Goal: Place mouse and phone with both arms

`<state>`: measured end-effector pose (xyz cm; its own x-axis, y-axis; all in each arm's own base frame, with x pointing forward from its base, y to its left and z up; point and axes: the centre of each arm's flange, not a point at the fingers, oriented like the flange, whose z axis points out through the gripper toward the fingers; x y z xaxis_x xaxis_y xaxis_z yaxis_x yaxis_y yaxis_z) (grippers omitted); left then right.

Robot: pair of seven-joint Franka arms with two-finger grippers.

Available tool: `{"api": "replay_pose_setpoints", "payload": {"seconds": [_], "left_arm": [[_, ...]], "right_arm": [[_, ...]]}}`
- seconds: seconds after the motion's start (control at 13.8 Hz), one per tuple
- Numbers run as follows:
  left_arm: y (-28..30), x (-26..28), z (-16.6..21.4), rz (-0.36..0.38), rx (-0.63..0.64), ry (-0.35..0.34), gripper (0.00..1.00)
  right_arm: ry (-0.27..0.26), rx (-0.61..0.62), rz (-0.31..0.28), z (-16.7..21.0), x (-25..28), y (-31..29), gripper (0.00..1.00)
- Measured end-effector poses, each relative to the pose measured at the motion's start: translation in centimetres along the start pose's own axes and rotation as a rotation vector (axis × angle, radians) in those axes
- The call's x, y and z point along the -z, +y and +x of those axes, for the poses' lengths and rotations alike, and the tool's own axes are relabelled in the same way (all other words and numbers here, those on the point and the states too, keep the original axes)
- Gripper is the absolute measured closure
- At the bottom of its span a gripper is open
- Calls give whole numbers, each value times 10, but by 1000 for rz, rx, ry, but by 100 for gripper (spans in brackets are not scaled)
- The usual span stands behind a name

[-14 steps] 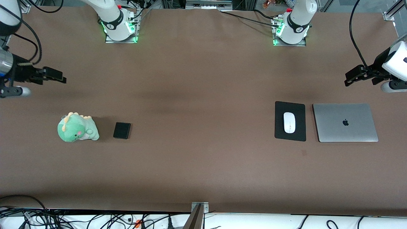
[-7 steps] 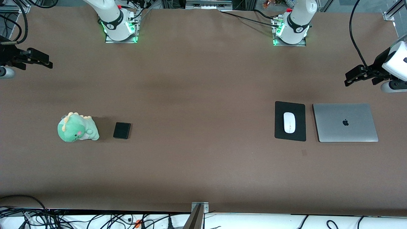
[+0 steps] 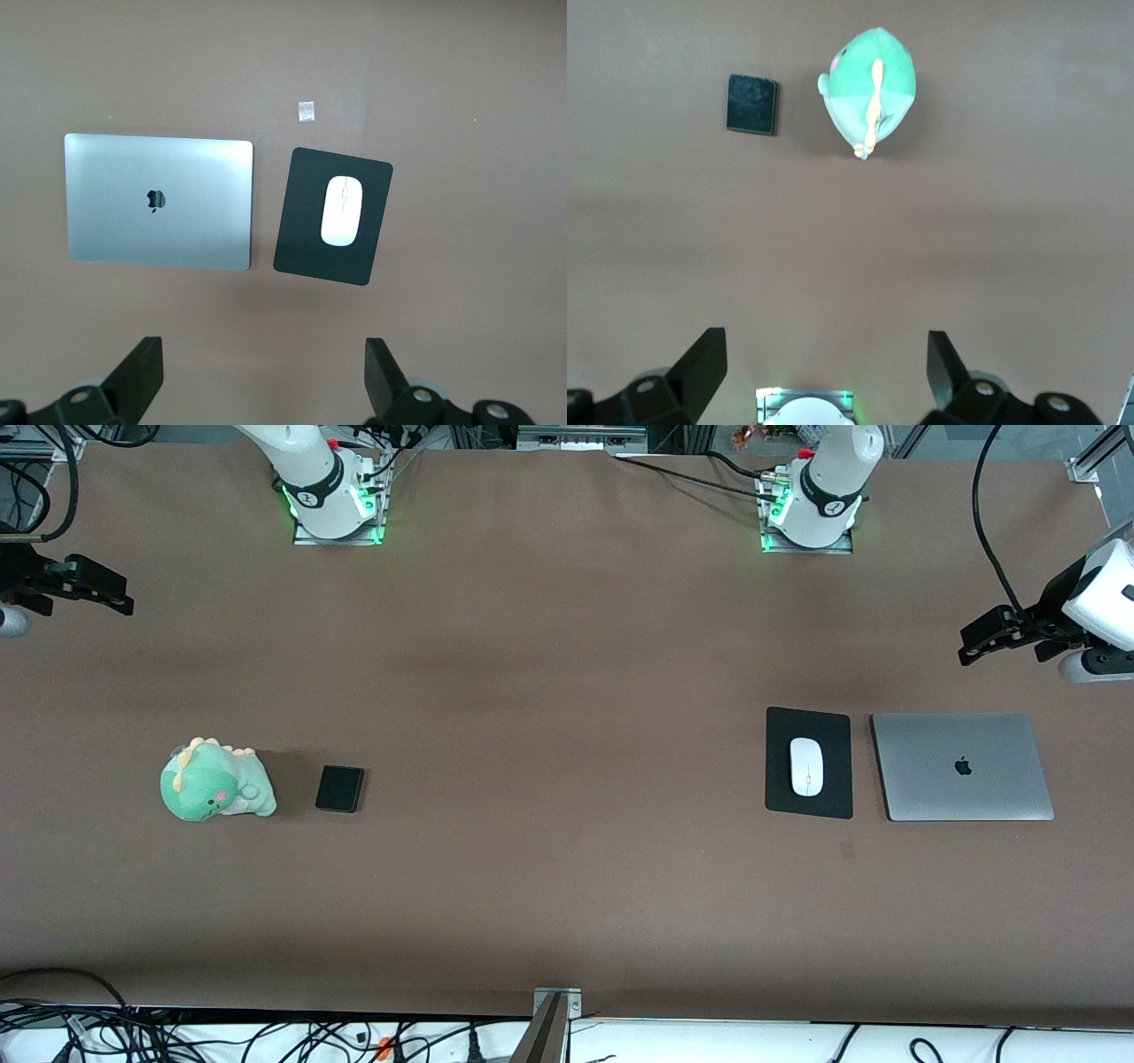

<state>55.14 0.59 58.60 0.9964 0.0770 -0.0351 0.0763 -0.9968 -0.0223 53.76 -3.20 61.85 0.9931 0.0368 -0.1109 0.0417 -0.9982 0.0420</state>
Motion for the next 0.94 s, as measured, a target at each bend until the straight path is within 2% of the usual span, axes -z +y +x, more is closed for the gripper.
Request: {"api": "replay_pose_setpoints", "payload": {"seconds": [0.58,0.94], "left_arm": [[0,1,0,0,0,2,0],[2,1,0,0,-4,3,0]], "right_arm": [[80,0,-16,33,1,-5,0],[84,3,6,37,-2,-9,0]]}}
